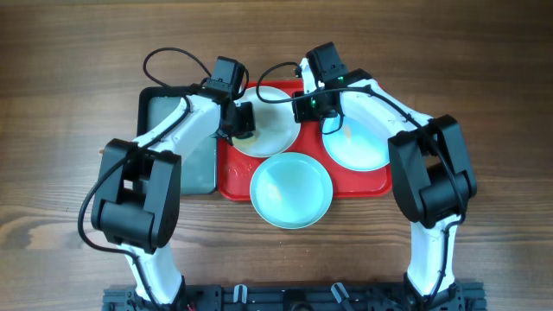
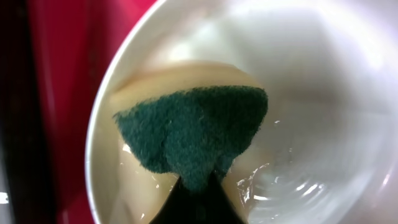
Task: Clean dirty plates on tray and stack at the side
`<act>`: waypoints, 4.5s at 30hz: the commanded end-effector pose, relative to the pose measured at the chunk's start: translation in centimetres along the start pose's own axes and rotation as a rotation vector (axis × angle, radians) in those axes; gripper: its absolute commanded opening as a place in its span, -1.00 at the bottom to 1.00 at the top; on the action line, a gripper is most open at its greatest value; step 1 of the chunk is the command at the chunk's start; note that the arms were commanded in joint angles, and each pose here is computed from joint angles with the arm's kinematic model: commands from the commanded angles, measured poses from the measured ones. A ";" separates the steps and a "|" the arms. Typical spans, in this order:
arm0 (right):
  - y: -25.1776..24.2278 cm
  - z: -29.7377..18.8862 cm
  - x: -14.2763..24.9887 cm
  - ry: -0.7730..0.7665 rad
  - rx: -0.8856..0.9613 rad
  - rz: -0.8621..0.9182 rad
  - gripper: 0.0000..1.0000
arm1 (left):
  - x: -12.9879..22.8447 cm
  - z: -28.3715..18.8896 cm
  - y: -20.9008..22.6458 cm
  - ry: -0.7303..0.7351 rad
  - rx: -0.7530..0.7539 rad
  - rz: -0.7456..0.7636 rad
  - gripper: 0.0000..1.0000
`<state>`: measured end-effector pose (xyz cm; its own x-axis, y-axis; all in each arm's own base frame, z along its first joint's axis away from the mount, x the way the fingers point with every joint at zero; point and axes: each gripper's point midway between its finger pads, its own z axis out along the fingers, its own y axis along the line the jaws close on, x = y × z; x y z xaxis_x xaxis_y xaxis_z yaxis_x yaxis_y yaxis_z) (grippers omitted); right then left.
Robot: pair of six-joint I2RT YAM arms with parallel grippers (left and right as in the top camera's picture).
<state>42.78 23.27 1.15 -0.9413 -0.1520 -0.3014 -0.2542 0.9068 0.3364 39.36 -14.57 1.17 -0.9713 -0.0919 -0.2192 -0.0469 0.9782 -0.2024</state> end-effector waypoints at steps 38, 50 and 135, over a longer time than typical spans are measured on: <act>0.0 0.6 0.6 0.017 0.003 -0.003 -0.92 | -1.9 -0.2 -0.8 -0.046 -0.001 -0.004 -0.92; 0.0 0.6 0.6 0.016 0.003 -0.012 -0.91 | -2.6 1.2 -4.1 -0.046 0.184 0.008 -0.92; -0.1 0.6 0.6 0.018 0.004 -0.011 -0.14 | -5.4 -15.1 9.5 -0.258 0.033 -0.292 -0.92</act>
<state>42.74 23.21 1.08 -0.9405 -0.1562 -0.3016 -0.2574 0.9072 0.3328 41.33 -5.69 13.71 -0.8584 -0.3406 -0.3836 -0.2162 0.9183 -0.3315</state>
